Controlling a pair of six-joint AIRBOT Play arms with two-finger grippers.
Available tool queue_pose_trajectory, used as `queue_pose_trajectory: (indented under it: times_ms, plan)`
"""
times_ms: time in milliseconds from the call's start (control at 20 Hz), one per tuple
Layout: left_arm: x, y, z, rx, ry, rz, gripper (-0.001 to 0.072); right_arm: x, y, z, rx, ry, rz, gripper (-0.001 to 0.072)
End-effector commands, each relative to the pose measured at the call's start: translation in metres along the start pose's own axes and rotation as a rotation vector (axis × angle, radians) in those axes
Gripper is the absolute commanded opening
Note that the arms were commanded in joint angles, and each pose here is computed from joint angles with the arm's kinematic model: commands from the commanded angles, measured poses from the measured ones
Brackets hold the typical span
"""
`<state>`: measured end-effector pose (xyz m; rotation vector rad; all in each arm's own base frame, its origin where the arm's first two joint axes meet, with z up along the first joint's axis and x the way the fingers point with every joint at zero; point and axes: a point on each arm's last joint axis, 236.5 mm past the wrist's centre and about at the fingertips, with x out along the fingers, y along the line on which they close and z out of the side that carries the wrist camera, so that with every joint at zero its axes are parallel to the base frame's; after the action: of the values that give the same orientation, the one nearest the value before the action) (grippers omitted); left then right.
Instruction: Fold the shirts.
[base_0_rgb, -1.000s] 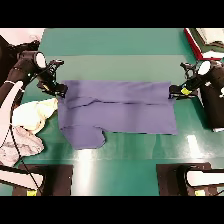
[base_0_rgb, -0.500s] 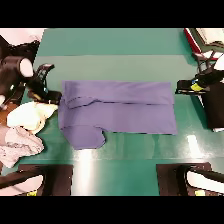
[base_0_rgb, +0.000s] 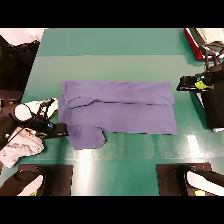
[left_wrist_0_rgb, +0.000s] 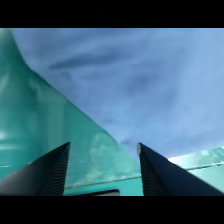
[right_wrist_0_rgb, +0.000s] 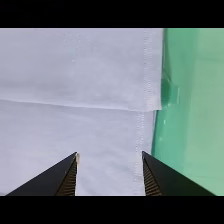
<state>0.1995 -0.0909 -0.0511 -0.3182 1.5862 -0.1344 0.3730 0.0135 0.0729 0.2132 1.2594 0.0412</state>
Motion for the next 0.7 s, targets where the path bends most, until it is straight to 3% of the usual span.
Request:
queue_pose_trajectory:
  times_ms: [0,600,650]
  plan:
    - [0.022,0.001,-0.021,-0.047,0.036,-0.036,0.0492,-0.001,0.004,-0.002,0.003,0.006,0.017,0.0454]
    - [0.036,-0.005,0.007,-0.095,-0.091,-0.092,0.0490,-0.001,0.004,-0.003,0.003,0.009,0.017,0.0454]
    - [0.036,-0.006,0.008,-0.096,-0.094,-0.093,0.0438,-0.001,0.004,-0.003,0.003,0.010,0.017,0.0454]
